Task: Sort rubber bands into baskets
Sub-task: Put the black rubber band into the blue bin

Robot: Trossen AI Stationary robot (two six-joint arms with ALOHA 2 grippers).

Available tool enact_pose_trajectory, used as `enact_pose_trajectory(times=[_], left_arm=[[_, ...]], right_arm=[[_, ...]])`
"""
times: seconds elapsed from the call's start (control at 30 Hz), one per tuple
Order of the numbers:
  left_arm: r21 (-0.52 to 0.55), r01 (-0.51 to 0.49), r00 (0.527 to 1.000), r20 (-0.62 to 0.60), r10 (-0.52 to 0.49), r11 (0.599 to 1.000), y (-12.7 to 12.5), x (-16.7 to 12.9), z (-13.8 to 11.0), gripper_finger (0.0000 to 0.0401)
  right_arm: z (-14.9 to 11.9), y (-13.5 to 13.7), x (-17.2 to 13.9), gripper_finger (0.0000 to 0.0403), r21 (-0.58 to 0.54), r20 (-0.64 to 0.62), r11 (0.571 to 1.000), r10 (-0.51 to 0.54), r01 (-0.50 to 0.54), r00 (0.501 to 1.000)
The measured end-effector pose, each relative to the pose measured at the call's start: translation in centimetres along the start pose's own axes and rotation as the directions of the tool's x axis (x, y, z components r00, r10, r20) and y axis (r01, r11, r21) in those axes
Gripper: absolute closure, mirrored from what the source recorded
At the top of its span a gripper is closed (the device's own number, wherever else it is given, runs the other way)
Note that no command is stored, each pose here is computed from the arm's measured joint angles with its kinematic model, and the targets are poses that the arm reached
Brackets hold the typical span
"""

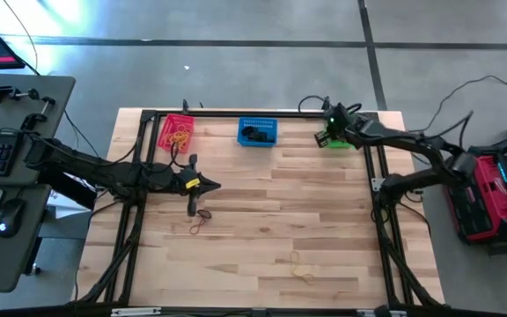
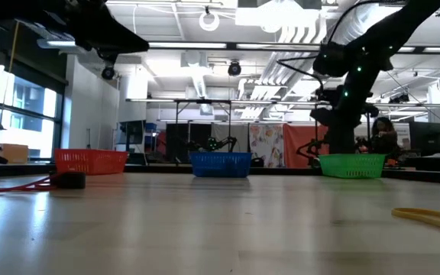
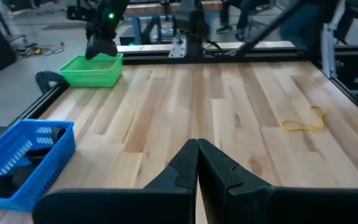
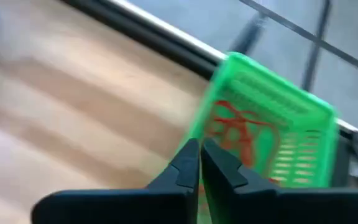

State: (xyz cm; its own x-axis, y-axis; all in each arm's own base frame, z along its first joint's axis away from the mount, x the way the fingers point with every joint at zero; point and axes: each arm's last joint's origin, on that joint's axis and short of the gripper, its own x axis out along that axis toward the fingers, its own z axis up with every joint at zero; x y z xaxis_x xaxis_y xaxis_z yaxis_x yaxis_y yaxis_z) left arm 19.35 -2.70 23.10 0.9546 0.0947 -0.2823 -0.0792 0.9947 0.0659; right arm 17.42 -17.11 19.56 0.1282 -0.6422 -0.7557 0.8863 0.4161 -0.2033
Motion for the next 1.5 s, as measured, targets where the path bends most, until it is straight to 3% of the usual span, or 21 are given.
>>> enact_pose_trajectory(times=[0.2,0.4,0.77,1.0,1.23,1.5], left_arm=[[0.019,0.108,0.993,-0.042,-0.107,0.994,-0.3,-0.1,0.5,0.0401],[0.004,0.188,0.971,-0.153,-0.185,0.982,-0.9,-0.4,-0.1,0.0401],[-0.027,0.277,0.886,-0.379,-0.266,0.96,-3.8,-1.2,-2.6,0.0399],[-0.065,0.215,0.821,-0.528,-0.217,0.974,-5.0,-0.4,-4.8,0.0353],[-0.197,0.106,0.761,-0.615,-0.207,0.975,-5.9,0.0,-6.3,0.0291],[-0.292,-0.039,0.718,-0.673,-0.177,0.956,-6.5,0.6,-7.6,0.0277]], right_arm=[[-1.5,2.6,-2.3,0.0401,-0.044,0.132,0.988,0.15,-0.145,0.98],[-3.7,6.3,-5.7,0.0402,-0.144,0.237,0.929,0.366,-0.34,0.9],[-8.7,11.3,-10.8,0.0403,-0.216,0.317,0.897,0.438,-0.386,0.841],[-10.5,12.1,-12.6,0.0403,-0.218,0.352,0.883,0.469,-0.416,0.81],[-11.0,12.2,-13.1,0.0403,-0.22,0.367,0.88,0.475,-0.421,0.8],[-11.0,12.2,-13.2,0.0403,-0.22,0.371,0.882,0.472,-0.418,0.8]])
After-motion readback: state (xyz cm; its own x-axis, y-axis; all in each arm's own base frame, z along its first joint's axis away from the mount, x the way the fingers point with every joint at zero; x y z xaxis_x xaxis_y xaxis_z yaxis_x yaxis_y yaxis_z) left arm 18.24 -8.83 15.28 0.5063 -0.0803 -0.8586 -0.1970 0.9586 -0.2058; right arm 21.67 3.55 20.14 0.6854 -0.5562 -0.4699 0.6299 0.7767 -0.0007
